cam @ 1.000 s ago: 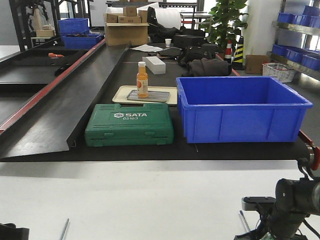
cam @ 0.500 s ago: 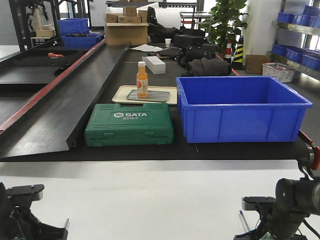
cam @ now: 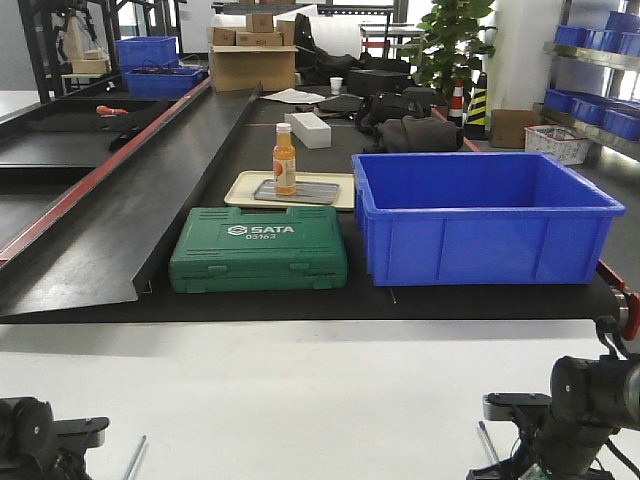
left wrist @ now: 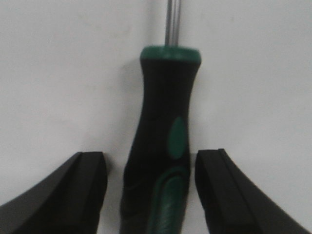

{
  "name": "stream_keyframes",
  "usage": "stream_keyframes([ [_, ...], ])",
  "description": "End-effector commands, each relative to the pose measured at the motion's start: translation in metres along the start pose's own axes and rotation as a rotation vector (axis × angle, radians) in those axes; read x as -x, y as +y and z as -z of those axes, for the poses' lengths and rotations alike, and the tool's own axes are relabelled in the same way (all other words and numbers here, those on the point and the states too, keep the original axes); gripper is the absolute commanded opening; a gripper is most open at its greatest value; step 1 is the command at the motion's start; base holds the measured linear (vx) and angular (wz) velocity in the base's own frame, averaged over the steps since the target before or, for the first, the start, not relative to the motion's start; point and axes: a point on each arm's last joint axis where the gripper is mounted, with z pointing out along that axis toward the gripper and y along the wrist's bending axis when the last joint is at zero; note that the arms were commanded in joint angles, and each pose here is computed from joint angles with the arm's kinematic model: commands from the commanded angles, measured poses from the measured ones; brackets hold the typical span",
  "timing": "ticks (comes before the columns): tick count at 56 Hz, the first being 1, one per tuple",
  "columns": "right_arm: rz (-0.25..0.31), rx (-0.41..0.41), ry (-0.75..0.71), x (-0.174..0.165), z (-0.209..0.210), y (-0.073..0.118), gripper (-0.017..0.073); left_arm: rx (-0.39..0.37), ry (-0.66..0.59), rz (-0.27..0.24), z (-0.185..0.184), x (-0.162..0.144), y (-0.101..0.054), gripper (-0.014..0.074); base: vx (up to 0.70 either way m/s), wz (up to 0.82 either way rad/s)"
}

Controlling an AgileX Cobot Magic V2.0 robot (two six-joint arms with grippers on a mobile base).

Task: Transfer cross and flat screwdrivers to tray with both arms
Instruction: 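Lower both grippers around the green-black screwdriver handles on the table, then close both grippers on the screwdriver handles and lift them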

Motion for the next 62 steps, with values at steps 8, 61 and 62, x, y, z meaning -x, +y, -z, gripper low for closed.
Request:
stream_keyframes([
  [8,-0.018,0.022,-0.015,0.001,0.010,0.003,-0.0008,-0.018,-0.036,0.002,0.009,0.015,-0.006,0.0464,0.00,0.00],
  [61,0.060,0.138,-0.374,-0.008,0.141,0.030,-0.0008,-0.038,-0.452,-0.151,0.154,0.005,-0.014,-0.0006,0.00,0.00],
  [62,0.065,0.140,-0.391,-0.009,0.147,0.030,-0.0008,-0.039,-0.472,-0.157,0.161,0.004,-0.014,-0.0006,0.00,0.00],
])
